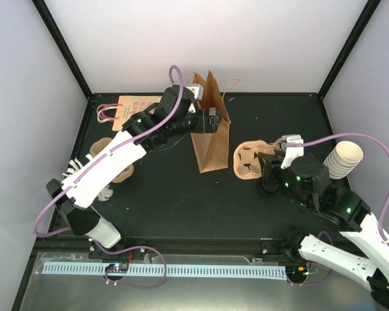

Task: Pack the takeout coffee

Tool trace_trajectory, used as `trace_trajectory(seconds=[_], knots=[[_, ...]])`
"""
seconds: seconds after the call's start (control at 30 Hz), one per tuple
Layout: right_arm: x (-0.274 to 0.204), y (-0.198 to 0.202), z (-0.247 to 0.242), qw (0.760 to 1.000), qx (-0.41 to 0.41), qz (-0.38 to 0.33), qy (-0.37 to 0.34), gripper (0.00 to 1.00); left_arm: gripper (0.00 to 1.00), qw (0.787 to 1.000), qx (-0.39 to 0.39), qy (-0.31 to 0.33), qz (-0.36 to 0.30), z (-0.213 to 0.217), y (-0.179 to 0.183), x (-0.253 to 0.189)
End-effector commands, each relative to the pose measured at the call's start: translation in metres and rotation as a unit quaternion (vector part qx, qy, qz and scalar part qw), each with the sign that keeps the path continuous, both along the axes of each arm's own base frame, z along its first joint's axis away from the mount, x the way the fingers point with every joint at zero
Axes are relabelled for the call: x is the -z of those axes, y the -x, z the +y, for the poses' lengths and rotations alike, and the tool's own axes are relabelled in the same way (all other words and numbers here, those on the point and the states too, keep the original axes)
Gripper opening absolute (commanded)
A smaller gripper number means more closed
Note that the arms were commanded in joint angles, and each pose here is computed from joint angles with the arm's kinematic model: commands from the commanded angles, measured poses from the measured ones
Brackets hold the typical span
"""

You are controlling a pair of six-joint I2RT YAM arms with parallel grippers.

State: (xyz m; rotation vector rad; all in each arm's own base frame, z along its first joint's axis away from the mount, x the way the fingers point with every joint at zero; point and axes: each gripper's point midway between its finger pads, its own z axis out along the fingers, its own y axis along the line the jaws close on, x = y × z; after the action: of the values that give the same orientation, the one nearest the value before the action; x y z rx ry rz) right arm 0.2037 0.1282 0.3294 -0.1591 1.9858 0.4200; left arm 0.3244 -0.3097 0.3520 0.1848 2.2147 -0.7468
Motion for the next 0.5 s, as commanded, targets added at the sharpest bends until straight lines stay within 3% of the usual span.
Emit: trace_trajectory(seconds=[0.0, 0.23, 0.47], knots=[[-0.003, 0.0, -0.008, 1.0, 0.015, -0.014, -0.003, 0.47, 0.98, 0.999, -0.048, -0.013, -0.008, -0.001, -0.013, -0.011], [-0.006, 0.005, -0.011, 1.0, 0.009, -0.021, -0.015, 0.47, 0.92, 0.977, -0.184, -0.108, 0.009, 0.033, -0.045, 0.003], [-0.004, 0.008, -0.013, 1.0, 0.007, -0.02, -0.015, 0.47, 0.85, 0.974, -0.191, -0.118, 0.028, 0.041, -0.063, 0.019]])
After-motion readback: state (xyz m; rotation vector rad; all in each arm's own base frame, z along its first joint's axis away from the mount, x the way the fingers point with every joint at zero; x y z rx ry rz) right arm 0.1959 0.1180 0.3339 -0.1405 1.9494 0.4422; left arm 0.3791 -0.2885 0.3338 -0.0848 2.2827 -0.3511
